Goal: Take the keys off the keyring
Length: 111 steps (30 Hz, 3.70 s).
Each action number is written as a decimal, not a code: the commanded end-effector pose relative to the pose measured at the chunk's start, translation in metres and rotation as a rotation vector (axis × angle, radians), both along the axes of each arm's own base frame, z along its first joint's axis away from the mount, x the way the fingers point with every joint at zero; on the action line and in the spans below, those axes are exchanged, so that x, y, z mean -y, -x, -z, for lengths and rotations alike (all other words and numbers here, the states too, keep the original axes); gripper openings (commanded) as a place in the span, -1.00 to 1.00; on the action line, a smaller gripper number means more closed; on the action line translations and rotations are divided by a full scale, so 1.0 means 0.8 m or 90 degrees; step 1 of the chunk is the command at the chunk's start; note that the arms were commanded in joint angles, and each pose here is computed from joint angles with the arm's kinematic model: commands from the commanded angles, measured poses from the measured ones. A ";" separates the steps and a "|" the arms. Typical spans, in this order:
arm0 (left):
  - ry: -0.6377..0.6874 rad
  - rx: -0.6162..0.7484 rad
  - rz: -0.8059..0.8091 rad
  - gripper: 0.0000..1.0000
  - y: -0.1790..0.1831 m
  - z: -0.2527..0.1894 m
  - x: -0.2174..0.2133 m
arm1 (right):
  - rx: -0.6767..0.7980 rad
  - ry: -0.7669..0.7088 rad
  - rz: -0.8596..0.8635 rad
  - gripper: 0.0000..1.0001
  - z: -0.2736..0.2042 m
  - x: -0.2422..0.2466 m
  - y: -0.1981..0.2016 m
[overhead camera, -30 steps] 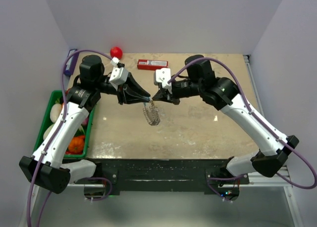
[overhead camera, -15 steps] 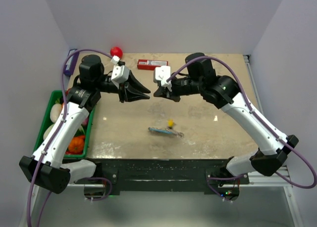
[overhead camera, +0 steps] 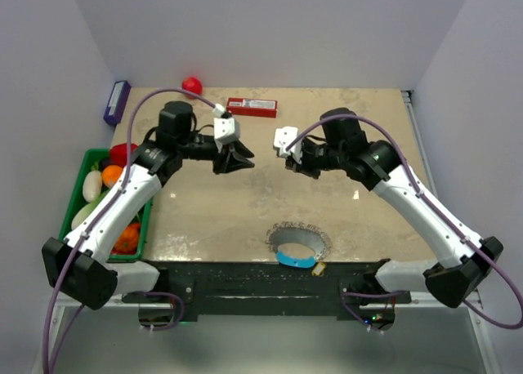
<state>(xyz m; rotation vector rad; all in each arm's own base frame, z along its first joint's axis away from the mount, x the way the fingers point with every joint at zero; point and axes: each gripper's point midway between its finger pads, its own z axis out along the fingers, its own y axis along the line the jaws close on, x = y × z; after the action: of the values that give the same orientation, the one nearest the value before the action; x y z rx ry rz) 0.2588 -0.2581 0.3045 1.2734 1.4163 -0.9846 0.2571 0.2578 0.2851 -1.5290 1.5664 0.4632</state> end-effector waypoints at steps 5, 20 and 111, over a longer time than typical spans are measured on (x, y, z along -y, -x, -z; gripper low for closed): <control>-0.063 0.035 0.034 -0.31 0.009 0.025 0.024 | -0.068 0.215 -0.004 -0.15 0.110 0.092 0.060; -0.010 0.093 0.013 -0.34 0.021 -0.028 -0.010 | -0.170 0.342 -0.005 0.09 0.246 0.100 0.045; -0.100 0.250 -0.092 0.08 -0.009 -0.024 -0.025 | 0.045 -0.126 0.129 -1.00 -0.158 -0.014 -0.033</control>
<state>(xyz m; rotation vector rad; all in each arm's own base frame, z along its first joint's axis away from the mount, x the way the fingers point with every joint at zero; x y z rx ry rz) 0.2663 -0.2374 0.3192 1.3733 1.3018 -0.5104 0.2816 0.2753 0.3673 -1.3176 1.6415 0.4542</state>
